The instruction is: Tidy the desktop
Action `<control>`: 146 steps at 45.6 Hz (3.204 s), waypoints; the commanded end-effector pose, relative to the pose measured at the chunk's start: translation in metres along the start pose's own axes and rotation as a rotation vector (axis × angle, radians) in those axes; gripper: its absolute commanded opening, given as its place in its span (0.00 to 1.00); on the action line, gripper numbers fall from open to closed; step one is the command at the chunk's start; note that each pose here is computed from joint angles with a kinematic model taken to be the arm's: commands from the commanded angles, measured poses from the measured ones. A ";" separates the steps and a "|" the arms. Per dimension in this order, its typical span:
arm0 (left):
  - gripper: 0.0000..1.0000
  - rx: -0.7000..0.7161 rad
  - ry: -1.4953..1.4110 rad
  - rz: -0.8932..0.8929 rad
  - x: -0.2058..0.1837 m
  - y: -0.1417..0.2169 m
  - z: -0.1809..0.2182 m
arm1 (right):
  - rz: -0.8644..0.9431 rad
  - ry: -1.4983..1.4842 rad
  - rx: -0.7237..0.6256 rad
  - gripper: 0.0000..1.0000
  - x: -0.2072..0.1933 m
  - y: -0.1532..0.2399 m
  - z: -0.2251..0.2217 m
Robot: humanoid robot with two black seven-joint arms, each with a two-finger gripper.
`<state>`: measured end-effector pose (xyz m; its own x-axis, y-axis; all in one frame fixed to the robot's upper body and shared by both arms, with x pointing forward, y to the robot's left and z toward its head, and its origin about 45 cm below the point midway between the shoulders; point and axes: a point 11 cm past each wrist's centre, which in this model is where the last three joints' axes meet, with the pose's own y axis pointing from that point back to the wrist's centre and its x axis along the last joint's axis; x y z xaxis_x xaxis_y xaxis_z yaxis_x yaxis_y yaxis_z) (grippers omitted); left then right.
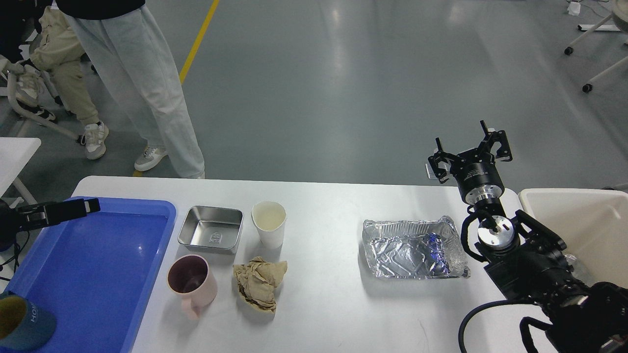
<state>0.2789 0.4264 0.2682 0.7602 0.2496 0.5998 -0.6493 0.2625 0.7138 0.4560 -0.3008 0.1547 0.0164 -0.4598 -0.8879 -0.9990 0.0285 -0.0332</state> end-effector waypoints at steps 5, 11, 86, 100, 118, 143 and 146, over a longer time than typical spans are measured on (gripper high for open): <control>0.93 0.049 -0.046 -0.037 -0.003 0.012 -0.012 | 0.001 0.002 -0.001 1.00 0.000 0.000 0.000; 0.92 0.061 -0.071 -0.055 -0.008 0.017 -0.013 | 0.001 0.002 -0.001 1.00 0.000 0.000 0.000; 0.73 -0.017 -0.283 -0.291 -0.105 -0.144 0.046 | 0.025 -0.010 -0.022 1.00 0.010 0.010 0.015; 0.65 0.000 -0.301 -0.298 -0.113 -0.150 0.046 | 0.028 -0.006 -0.022 1.00 0.012 0.011 0.014; 0.31 0.052 -0.311 -0.322 -0.118 -0.149 0.039 | 0.030 -0.003 -0.019 1.00 0.013 0.011 0.012; 0.00 0.053 -0.319 -0.378 -0.116 -0.146 0.042 | 0.036 -0.002 -0.018 1.00 0.016 0.013 0.012; 0.00 0.052 -0.321 -0.372 -0.113 -0.146 0.042 | 0.036 -0.002 -0.018 1.00 0.016 0.013 0.011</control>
<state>0.2864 0.3200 0.1089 0.9164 -0.1524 0.3702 -0.3317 0.2289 0.9152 0.4433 -0.2975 0.1344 -0.0204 -0.4568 -0.8893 -0.9996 0.0287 0.0082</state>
